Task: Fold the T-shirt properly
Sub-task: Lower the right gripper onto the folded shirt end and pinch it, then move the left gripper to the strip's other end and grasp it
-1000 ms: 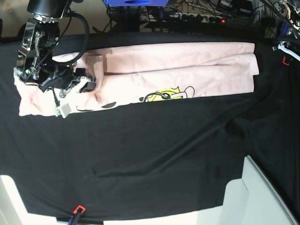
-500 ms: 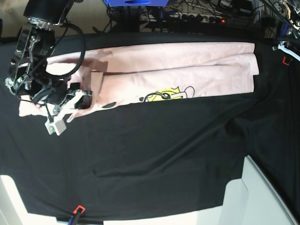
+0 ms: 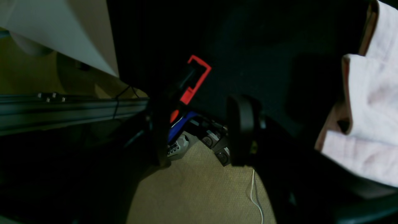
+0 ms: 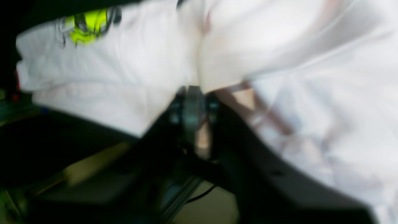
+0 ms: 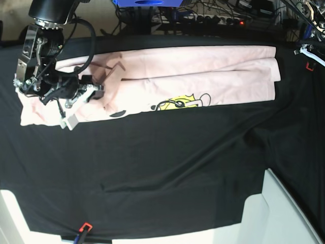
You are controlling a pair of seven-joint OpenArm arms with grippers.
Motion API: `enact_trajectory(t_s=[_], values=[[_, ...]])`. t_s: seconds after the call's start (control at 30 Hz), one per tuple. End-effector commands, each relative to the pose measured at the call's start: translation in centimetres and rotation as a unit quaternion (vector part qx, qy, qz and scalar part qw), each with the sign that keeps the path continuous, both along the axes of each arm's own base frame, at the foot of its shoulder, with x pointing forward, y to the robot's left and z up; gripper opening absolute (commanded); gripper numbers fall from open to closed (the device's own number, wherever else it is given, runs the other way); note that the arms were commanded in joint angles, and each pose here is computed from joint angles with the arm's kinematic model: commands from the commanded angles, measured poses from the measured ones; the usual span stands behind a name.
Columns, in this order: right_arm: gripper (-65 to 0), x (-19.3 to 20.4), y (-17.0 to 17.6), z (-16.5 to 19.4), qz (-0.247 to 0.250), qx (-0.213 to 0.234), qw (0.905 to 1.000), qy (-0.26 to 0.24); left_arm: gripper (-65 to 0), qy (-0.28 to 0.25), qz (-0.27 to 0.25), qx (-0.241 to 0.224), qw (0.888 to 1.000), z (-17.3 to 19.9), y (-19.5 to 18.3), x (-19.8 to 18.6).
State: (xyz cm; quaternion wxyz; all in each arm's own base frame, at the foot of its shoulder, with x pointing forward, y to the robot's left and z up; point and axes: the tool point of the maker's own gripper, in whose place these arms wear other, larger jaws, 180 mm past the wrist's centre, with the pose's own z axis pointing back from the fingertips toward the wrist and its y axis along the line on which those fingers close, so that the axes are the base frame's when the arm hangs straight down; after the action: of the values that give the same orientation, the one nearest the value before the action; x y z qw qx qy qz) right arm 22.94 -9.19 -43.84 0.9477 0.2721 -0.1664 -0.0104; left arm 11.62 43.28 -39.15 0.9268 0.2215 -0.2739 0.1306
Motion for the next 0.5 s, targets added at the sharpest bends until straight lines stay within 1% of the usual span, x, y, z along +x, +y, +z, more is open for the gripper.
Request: enact_trajectory(t_s=[0.0, 0.03, 0.07, 0.1, 0.13, 0.17, 0.23, 0.3, 0.4, 0.47], values=[[-52.2, 1.5, 0.7, 2.6, 0.005, 0.035, 0.9977, -0.057, -35.3, -0.017, -0.006, 0.017, 1.000, 1.4, 0.8, 0.7], [-46.0, 1.6, 1.6, 4.2, 0.017, 0.068, 0.9935, -0.089, -35.1, -0.017, -0.008, 0.017, 1.000, 1.5, 0.7, 0.8], [-39.3, 1.6, 1.5, 5.9, 0.023, 0.090, 0.9884, -0.120, -33.8, -0.016, -0.017, 0.014, 1.000, 1.4, 0.5, 0.9], [-32.6, 1.7, 1.1, 7.4, 0.020, 0.110, 0.9834, -0.143, -30.7, -0.015, -0.024, 0.011, 1.000, 1.3, 0.3, 1.0], [-27.7, 1.7, 1.0, 8.5, 0.014, 0.130, 0.9792, -0.156, -27.7, -0.014, -0.033, 0.007, 0.999, 1.2, 0.0, 1.2], [-24.2, 1.7, 0.6, 9.1, 0.007, 0.140, 0.9767, -0.162, -25.5, -0.012, -0.041, 0.003, 0.999, 1.1, -0.2, 1.3], [-21.0, 1.9, -0.7, 10.0, -0.007, 0.150, 0.9733, -0.173, -21.5, -0.014, -0.058, -0.006, 0.998, 0.9, -0.7, 2.0], [-20.9, 1.6, -1.9, 10.3, -0.018, 0.154, 0.9720, -0.177, -18.1, -0.009, -0.071, -0.020, 0.997, 0.2, -1.2, 2.1], [-20.9, 1.4, -4.6, 10.3, -0.049, 0.131, 0.9734, -0.181, -14.6, -0.022, -0.063, -0.039, 0.997, -0.7, -1.3, 3.3], [-20.9, 1.3, -6.3, 10.0, -0.071, 0.110, 0.9748, -0.180, -14.4, -0.032, -0.057, -0.053, 0.996, -1.1, -1.5, 4.0]])
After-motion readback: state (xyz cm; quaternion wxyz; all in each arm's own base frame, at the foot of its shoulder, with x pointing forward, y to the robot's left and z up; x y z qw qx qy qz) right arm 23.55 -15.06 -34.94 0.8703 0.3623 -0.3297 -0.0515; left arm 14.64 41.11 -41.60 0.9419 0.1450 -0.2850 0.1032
